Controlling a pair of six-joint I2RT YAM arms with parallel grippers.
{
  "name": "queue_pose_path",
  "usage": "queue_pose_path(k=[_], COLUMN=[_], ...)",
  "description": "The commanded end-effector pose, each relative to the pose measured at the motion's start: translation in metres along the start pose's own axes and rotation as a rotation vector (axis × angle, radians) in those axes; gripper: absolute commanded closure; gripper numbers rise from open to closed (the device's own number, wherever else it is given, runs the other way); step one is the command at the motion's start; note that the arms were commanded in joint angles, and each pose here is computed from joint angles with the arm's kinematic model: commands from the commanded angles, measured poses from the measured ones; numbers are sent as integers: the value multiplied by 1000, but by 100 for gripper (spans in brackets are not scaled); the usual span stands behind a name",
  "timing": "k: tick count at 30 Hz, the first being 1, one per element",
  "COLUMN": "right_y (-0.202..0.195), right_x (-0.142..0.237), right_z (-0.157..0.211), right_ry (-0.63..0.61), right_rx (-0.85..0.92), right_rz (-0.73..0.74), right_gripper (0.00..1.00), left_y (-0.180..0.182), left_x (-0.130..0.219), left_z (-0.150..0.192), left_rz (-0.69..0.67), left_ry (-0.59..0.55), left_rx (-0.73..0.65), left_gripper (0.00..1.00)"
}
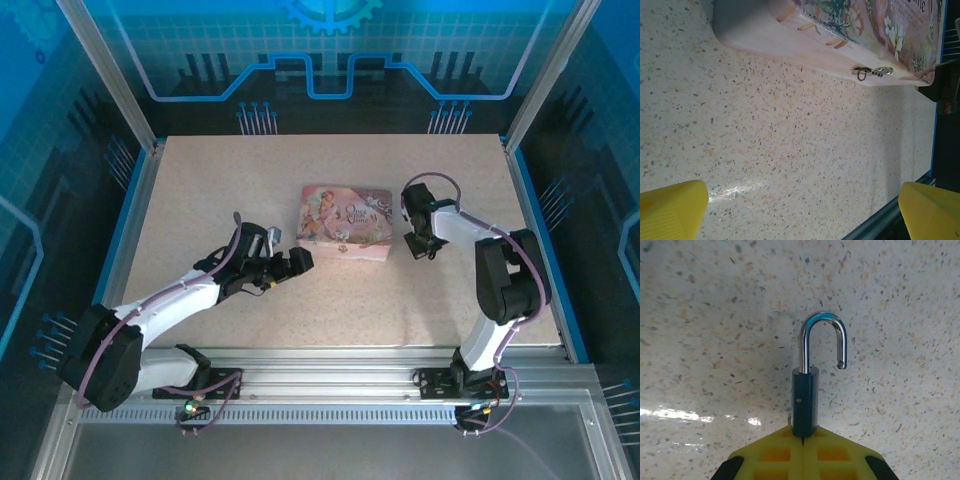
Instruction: Unlock a padlock with a key
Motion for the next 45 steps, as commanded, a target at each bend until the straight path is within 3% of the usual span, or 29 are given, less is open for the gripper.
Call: queue_pose_path(k=[1, 5, 10, 13, 18, 22, 30, 34, 35, 36, 41, 45], right_y=[-10, -13, -16, -18, -21, -25, -28, -25, -24, -23, -23, -36], right_x=[-4, -10, -11, -8, 9, 25, 55, 76, 81, 86, 109, 120], right_z=[-2, 0, 0, -1, -7, -8, -4, -4, -3, -3, -1, 0], right_ry=[22, 41, 43, 39, -9, -48, -137, -249, -282, -315, -468, -551], right_rx=[-64, -84, -117, -126, -152, -170, -225, -265, -273, -287, -346, -413], right_rz=[-4, -11, -29, -33, -55, -60, -92, -142, -156, -167, -210, -150], right_gripper=[100, 100, 89, 88, 81, 69, 64, 50, 7, 0, 0, 0], left_y=[-3, -3, -4, -3, -3, -4, -6, -2, -1, 0, 3, 3], left_x=[3, 1, 0, -1, 0, 0, 3, 11, 14, 17, 43, 74], left_z=[-6, -7, -8, -7, -8, -10, -12, -18, -20, -23, -44, -70], left_rz=[-2, -2, 1, -3, -8, -10, -13, -44, -55, -69, -213, -373], left_ry=[-23, -21, -18, -15, -21, -27, -38, -77, -86, -100, -213, -354], left_rx=[-7, -3, 1, 5, 3, -1, -9, -21, -24, -31, -113, -196], left_gripper=[1, 1, 1, 1, 1, 1, 1, 1, 1, 1, 1, 1])
Point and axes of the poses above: each hand's point on the last joint's axis, 136 mm out from that joint toward the fingers, its own x axis back along the fingers, its own y axis along the line the jaws close on, z = x × y, the point moved 4 cm from there along x, back along the fingers, and after that the axes turned 3 degrees about x, right-handed, at the moved point
